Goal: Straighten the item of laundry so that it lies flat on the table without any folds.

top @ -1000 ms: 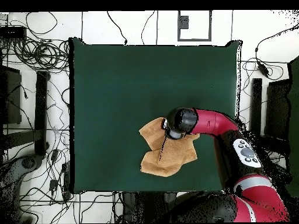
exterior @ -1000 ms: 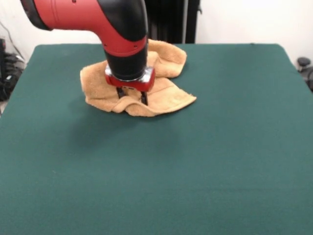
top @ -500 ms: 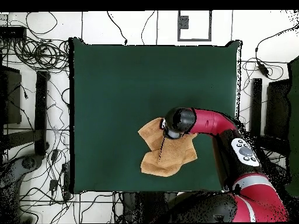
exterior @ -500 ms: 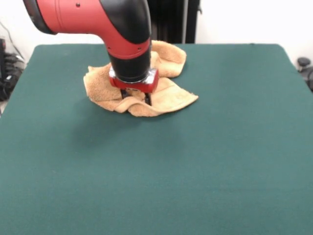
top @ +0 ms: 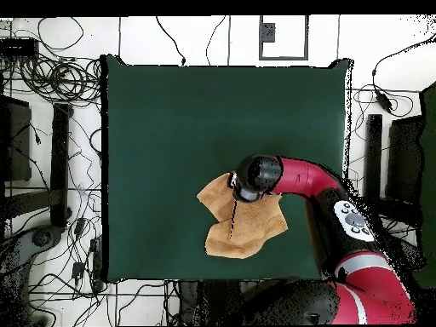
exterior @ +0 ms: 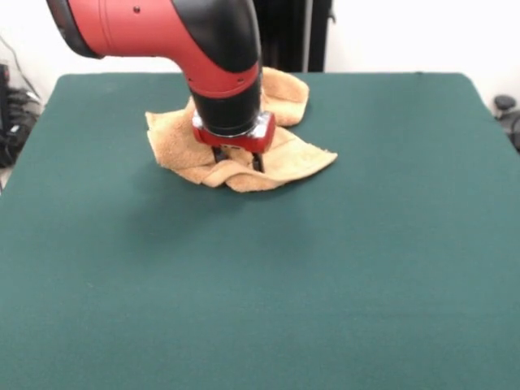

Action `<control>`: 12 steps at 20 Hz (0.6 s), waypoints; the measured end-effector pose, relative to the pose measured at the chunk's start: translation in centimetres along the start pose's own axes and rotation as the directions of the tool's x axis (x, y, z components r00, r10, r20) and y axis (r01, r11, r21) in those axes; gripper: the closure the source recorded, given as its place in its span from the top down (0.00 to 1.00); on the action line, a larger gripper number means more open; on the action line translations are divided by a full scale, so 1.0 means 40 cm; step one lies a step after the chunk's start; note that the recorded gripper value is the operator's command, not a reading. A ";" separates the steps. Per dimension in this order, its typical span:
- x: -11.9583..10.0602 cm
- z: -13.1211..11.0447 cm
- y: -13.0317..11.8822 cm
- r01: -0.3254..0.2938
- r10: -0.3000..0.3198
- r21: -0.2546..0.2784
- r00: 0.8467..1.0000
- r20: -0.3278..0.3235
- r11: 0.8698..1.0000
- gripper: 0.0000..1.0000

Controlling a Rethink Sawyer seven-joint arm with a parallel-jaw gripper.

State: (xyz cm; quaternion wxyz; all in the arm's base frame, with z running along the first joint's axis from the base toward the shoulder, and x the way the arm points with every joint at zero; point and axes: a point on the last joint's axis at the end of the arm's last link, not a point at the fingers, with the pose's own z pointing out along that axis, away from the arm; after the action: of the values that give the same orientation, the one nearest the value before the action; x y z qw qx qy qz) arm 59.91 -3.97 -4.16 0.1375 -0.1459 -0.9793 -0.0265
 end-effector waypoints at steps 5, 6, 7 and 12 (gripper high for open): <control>0.038 0.008 0.033 0.019 -0.019 0.001 1.000 -0.025 1.000 1.00; 0.044 0.008 0.038 0.021 -0.021 0.001 0.999 -0.029 1.000 1.00; 0.051 0.008 0.042 0.023 -0.023 0.001 0.999 -0.034 1.000 1.00; 0.106 0.010 0.087 0.009 -0.011 -0.023 0.996 -0.083 1.000 1.00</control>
State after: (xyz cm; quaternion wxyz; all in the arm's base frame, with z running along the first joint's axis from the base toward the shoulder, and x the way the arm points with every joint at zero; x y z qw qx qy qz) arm 56.92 0.57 -3.33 0.1765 -0.1413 -0.9731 -0.0442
